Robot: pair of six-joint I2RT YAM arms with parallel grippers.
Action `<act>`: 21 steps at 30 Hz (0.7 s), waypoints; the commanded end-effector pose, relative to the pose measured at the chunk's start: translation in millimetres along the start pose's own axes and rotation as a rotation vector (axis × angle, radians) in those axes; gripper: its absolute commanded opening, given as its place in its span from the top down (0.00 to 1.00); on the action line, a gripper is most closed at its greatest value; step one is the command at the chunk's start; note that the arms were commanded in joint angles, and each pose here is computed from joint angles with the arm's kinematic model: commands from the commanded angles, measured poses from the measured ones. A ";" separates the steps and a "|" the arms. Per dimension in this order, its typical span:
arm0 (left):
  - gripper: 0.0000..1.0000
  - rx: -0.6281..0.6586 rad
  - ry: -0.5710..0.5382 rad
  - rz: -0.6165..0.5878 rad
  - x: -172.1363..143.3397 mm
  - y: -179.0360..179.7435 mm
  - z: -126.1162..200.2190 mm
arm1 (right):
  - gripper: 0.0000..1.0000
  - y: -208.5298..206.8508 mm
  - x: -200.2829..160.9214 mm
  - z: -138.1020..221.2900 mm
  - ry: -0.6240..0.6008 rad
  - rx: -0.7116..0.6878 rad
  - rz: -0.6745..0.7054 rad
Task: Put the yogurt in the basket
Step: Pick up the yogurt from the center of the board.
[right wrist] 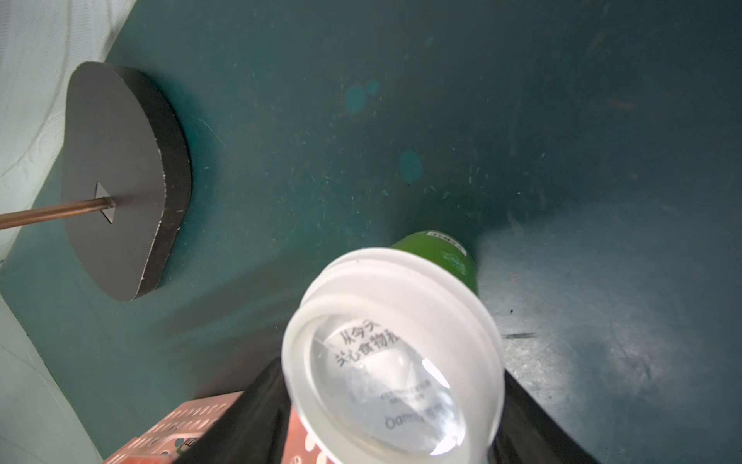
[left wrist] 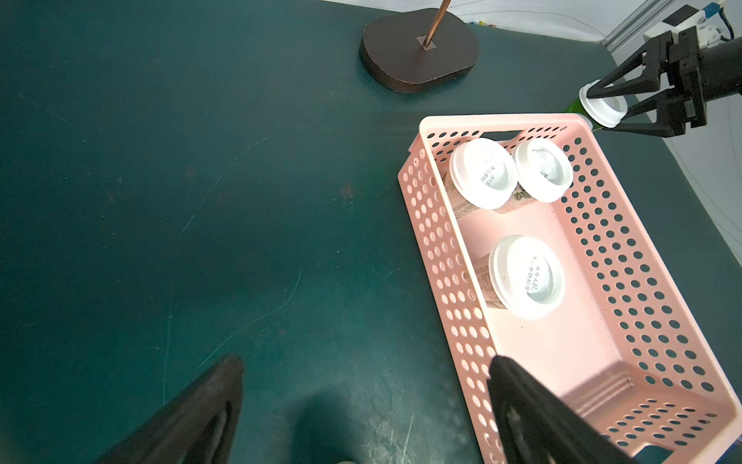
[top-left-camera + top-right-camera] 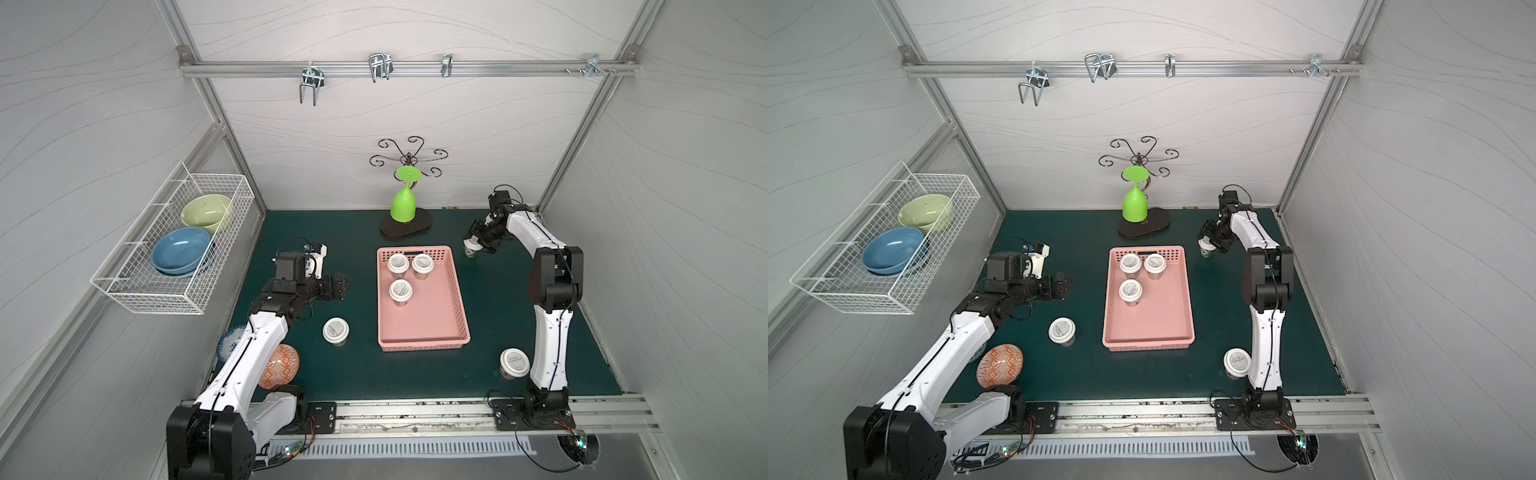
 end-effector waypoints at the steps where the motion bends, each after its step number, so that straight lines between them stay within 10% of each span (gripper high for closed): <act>1: 0.02 -0.018 -0.051 -0.021 8.4 -3.1 1.0 | 0.29 -4.4 -5.4 7.2 0.009 -0.014 0.008; 21: 0.02 0.006 -0.059 -0.041 10.2 -3.1 6.9 | 0.27 9.5 -81.4 118.0 -0.067 0.071 0.111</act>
Point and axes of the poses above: each gripper's point midway between its finger pads, its own z axis back along the fingers, its own y axis along the line the jaws close on, x = y × z, the point moved 8 cm from there along z, back along the fingers, and after that the axes turned 7 degrees about z, right-handed, at the moved point
